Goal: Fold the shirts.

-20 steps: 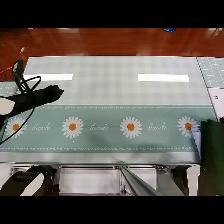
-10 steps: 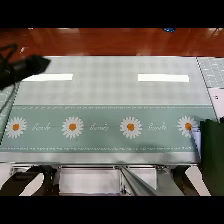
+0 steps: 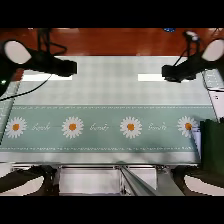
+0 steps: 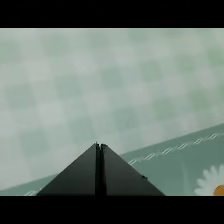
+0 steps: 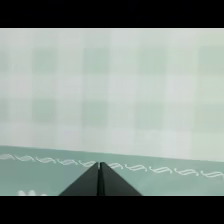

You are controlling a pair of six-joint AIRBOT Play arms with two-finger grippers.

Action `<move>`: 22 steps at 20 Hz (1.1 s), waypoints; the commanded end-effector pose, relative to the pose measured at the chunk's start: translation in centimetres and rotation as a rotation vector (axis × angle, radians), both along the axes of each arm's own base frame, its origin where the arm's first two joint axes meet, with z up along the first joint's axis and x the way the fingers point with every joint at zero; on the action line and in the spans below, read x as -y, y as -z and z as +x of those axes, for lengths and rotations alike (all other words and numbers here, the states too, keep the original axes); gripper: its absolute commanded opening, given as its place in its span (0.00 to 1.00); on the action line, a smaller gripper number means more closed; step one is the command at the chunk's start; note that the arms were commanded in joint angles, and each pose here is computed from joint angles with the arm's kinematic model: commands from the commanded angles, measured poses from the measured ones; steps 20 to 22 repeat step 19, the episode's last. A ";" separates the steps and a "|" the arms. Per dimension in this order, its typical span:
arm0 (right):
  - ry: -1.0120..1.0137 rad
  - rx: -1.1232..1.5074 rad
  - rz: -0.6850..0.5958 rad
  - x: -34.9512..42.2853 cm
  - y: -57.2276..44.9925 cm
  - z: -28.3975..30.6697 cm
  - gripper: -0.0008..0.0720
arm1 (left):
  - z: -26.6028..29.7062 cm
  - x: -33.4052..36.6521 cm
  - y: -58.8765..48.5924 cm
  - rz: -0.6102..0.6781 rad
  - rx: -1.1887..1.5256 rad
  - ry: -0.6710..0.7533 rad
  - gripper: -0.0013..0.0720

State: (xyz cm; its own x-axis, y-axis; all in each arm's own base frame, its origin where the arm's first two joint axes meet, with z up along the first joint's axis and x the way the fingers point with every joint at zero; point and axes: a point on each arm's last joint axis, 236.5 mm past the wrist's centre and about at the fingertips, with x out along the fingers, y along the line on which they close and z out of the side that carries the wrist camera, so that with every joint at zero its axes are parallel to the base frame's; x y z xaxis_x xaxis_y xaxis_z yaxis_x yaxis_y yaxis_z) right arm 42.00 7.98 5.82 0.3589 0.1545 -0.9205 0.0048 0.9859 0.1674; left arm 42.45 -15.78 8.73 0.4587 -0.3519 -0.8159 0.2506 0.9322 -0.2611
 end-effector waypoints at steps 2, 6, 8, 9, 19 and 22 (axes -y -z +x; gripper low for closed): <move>-0.044 -0.117 -0.109 -0.9 4.9 -0.3 0.06 | -1.1 -1.4 6.2 0.120 -0.197 -0.013 0.04; -0.042 -0.081 -0.102 -1.1 4.6 0.5 0.06 | -2.0 -1.5 6.6 0.132 -0.239 -0.003 0.04; -0.042 -0.078 -0.101 -1.1 4.6 0.5 0.06 | -2.2 -1.5 6.7 0.134 -0.246 -0.001 0.04; -0.042 -0.078 -0.101 -1.1 4.6 0.5 0.06 | -2.2 -1.5 6.7 0.134 -0.246 -0.001 0.04; -0.042 -0.078 -0.101 -1.1 4.6 0.5 0.06 | -2.2 -1.5 6.7 0.134 -0.246 -0.001 0.04; -0.042 -0.078 -0.101 -1.1 4.6 0.5 0.06 | -2.2 -1.5 6.7 0.134 -0.246 -0.001 0.04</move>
